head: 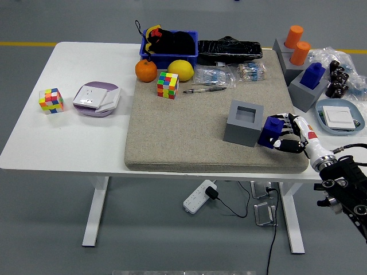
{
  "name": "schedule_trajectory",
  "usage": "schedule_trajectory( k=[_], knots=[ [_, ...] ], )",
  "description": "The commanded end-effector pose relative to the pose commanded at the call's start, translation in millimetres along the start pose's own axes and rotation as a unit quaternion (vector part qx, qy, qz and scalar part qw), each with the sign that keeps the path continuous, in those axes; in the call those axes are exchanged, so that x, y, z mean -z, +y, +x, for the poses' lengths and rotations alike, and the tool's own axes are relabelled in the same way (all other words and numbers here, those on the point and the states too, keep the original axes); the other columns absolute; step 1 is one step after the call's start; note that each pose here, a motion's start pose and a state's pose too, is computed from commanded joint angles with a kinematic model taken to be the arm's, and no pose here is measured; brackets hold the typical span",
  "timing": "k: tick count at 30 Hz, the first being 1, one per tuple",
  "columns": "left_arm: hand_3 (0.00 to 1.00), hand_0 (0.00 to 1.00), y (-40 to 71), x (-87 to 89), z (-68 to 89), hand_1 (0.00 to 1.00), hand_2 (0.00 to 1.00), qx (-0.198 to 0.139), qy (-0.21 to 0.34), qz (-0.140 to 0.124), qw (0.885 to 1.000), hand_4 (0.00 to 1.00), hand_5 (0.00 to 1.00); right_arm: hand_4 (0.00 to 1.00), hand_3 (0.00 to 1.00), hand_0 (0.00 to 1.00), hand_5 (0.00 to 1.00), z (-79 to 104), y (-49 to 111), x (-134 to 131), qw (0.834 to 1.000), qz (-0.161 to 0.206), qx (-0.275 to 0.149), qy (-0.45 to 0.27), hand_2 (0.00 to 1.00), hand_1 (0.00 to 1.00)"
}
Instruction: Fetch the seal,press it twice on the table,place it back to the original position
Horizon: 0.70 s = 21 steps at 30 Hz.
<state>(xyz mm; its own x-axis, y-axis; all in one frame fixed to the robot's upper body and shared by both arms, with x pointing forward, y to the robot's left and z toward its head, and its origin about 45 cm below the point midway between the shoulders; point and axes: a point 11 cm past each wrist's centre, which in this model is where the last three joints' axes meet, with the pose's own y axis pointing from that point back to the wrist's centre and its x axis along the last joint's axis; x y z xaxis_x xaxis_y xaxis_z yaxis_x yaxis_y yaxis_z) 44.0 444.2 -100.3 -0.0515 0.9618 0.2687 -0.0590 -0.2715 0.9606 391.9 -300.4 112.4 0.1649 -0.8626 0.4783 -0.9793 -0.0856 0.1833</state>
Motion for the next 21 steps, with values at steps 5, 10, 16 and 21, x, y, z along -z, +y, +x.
schedule_trajectory(
  k=[5, 10, 16, 21],
  knots=[
    [0.722, 0.719, -0.1, 0.8, 0.1, 0.693, 0.684, 0.0, 0.001, 0.001, 1.0, 0.641, 0.232, 0.637, 0.461, 0.546, 0.002, 8.1, -2.5, 13, 1.0, 0.018, -0.011, -0.004, 0.418, 0.399],
    [0.721, 0.719, 0.1, 0.2, 1.3, 0.694, 0.684, -0.001, 0.001, 0.0, 1.0, 0.641, 0.232, 0.637, 0.46, 0.546, 0.002, 28.3, -7.9, 38, 0.998, 0.051, -0.04, -0.013, 0.417, 0.399],
    [0.721, 0.719, 0.1, -0.2, 1.8, 0.693, 0.684, -0.002, 0.002, 0.0, 1.0, 0.641, 0.231, 0.637, 0.459, 0.545, 0.002, 49.5, -12.7, 72, 0.993, 0.095, -0.068, -0.02, 0.417, 0.399],
    [0.721, 0.719, 0.1, -0.6, 1.5, 0.693, 0.684, -0.001, 0.002, -0.001, 1.0, 0.641, 0.231, 0.638, 0.462, 0.545, 0.002, 47.5, -13.8, 95, 0.99, 0.124, -0.06, -0.024, 0.417, 0.4]
  ],
)
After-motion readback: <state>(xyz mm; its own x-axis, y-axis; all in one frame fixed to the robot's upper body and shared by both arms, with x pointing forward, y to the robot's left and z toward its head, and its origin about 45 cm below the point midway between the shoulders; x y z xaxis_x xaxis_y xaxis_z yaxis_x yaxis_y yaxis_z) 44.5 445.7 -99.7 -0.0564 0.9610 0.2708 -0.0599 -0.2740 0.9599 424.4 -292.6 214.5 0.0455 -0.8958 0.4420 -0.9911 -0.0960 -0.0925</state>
